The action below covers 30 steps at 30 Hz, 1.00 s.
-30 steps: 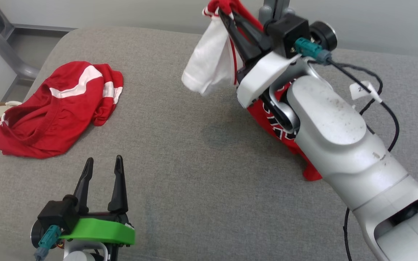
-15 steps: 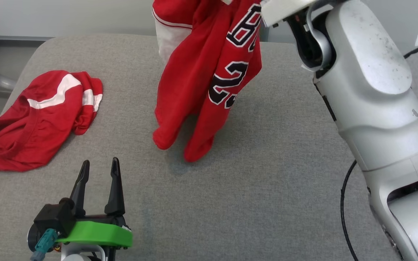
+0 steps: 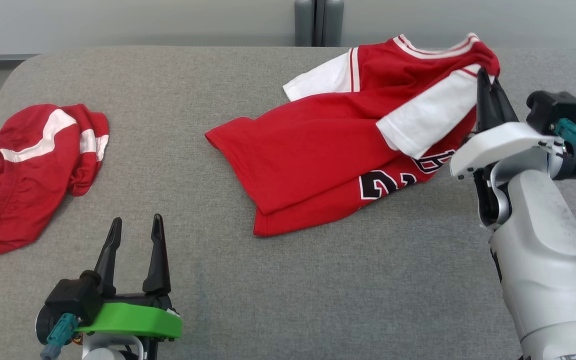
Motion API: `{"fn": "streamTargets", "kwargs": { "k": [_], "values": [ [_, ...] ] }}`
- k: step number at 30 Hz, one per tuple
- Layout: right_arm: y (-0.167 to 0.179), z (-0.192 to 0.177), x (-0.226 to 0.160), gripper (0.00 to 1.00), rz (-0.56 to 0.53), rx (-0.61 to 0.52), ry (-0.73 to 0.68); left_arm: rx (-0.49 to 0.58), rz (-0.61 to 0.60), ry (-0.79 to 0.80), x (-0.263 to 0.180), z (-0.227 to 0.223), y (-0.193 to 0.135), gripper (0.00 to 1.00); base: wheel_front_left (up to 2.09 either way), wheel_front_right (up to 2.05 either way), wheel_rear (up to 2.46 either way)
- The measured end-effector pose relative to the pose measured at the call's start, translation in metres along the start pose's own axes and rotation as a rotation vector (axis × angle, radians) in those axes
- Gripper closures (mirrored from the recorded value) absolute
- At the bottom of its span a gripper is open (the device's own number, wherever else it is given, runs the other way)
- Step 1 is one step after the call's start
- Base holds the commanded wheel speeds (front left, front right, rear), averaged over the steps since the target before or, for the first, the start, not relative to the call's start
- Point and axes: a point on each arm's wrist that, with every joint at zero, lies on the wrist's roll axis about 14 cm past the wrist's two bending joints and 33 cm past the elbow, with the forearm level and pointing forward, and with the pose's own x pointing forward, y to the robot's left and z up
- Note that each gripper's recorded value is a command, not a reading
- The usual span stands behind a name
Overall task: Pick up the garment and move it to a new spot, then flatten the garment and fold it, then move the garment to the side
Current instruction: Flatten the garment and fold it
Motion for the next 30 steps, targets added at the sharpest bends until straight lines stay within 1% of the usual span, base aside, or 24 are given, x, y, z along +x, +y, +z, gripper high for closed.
{"fn": "streamTargets", "kwargs": {
  "k": [4, 8, 15, 20, 21, 22, 23, 27, 30],
  "values": [
    [-0.029, -0.023, -0.024, 1.00, -0.086, 0.011, 0.055, 0.003, -0.014, 0.008, 0.002, -0.003, -0.004, 0.00, 0.00, 0.00, 0.00],
    [-0.060, -0.036, -0.047, 1.00, -0.184, 0.040, 0.094, 0.001, -0.033, 0.012, 0.003, -0.005, -0.009, 0.00, 0.00, 0.00, 0.00],
    [-0.091, -0.050, -0.075, 1.00, -0.277, 0.026, 0.171, 0.006, -0.053, 0.011, 0.003, -0.004, -0.015, 0.00, 0.00, 0.00, 0.00],
    [-0.113, -0.056, -0.091, 1.00, -0.321, -0.056, 0.237, 0.011, -0.052, 0.009, 0.003, -0.003, -0.013, 0.00, 0.00, 0.00, 0.00],
    [-0.116, -0.060, -0.094, 0.38, -0.323, -0.076, 0.260, 0.012, -0.054, 0.012, 0.003, -0.004, -0.014, 0.00, 0.00, 0.00, 0.00],
    [-0.118, -0.063, -0.095, 0.00, -0.323, -0.100, 0.280, 0.012, -0.053, 0.014, 0.003, -0.005, -0.013, 0.00, 0.00, 0.00, 0.00],
    [-0.121, -0.064, -0.096, 0.00, -0.327, -0.114, 0.289, 0.012, -0.053, 0.016, 0.003, -0.006, -0.013, 0.00, 0.00, 0.00, 0.00],
    [-0.133, -0.064, -0.096, 0.00, -0.332, -0.230, 0.316, 0.013, -0.046, 0.024, 0.004, -0.008, -0.010, 0.00, 0.00, 0.00, 0.00],
    [-0.127, -0.058, -0.090, 0.00, -0.305, -0.297, 0.289, 0.015, -0.036, 0.024, 0.004, -0.008, -0.007, 0.00, 0.00, 0.00, 0.00]
  ]
}}
